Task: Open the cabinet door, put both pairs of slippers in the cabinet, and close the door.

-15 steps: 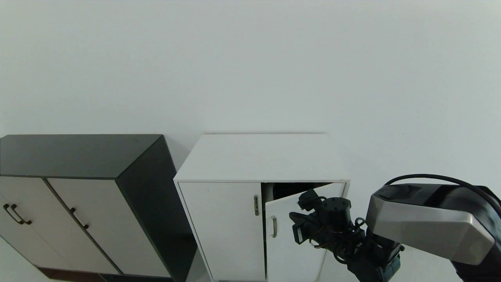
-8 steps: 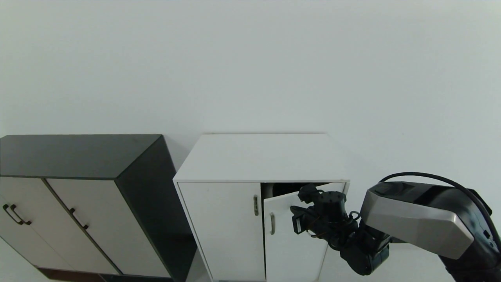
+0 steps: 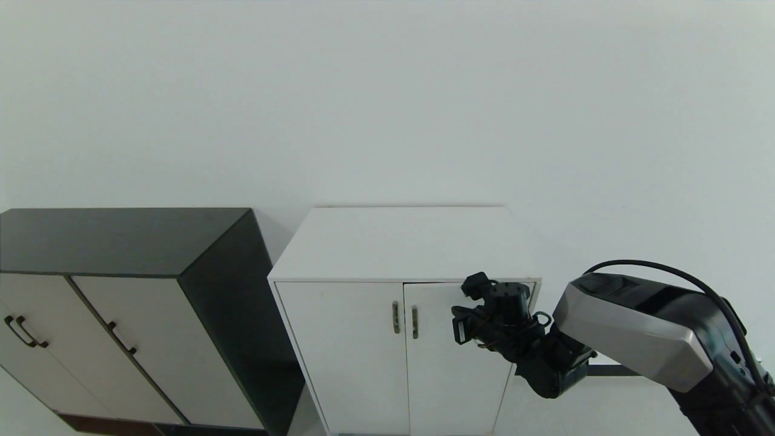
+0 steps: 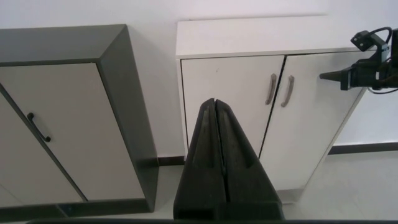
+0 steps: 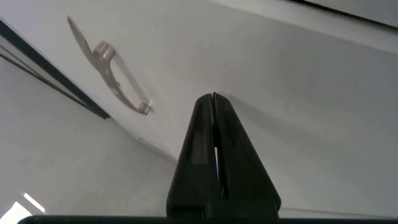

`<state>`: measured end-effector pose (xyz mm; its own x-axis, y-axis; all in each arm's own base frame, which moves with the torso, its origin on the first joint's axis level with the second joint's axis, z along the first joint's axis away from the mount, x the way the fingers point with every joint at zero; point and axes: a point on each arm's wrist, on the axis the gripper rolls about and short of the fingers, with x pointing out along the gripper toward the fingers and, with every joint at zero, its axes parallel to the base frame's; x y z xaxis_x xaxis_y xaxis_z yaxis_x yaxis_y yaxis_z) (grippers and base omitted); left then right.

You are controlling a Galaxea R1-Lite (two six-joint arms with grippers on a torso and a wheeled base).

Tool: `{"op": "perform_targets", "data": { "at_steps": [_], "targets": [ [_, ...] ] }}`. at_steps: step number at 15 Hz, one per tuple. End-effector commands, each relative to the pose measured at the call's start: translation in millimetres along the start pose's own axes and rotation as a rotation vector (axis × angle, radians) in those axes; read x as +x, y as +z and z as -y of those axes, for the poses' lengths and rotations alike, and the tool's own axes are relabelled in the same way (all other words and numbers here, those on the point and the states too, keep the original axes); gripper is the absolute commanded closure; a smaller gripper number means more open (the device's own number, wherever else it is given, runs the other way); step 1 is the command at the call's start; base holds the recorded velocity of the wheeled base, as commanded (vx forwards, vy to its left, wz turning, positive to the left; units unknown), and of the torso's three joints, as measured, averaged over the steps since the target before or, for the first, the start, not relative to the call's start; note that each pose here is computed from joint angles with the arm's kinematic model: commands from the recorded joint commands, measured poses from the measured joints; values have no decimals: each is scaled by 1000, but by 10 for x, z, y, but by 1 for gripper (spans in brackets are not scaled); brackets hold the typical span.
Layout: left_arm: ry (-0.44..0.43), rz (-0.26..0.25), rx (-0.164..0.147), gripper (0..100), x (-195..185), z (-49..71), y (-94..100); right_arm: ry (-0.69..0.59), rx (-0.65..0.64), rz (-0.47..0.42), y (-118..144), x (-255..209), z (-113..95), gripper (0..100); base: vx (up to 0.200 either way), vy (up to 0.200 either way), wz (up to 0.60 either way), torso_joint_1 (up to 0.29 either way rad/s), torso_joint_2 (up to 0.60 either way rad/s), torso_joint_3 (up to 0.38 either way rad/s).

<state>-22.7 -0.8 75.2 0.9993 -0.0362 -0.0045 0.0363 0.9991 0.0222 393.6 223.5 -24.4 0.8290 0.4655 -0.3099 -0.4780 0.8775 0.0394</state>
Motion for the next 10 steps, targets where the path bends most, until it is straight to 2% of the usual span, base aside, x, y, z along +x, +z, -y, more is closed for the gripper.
{"op": "perform_targets", "data": {
  "at_steps": [1,10],
  "targets": [
    [-1,0,1,100,0,0,0,-4,2,4,-8,43,26,100,0,0,0,0,0,0],
    [-1,0,1,100,0,0,0,-21,7,8,-30,193,107,100,0,0,0,0,0,0]
  ]
}}
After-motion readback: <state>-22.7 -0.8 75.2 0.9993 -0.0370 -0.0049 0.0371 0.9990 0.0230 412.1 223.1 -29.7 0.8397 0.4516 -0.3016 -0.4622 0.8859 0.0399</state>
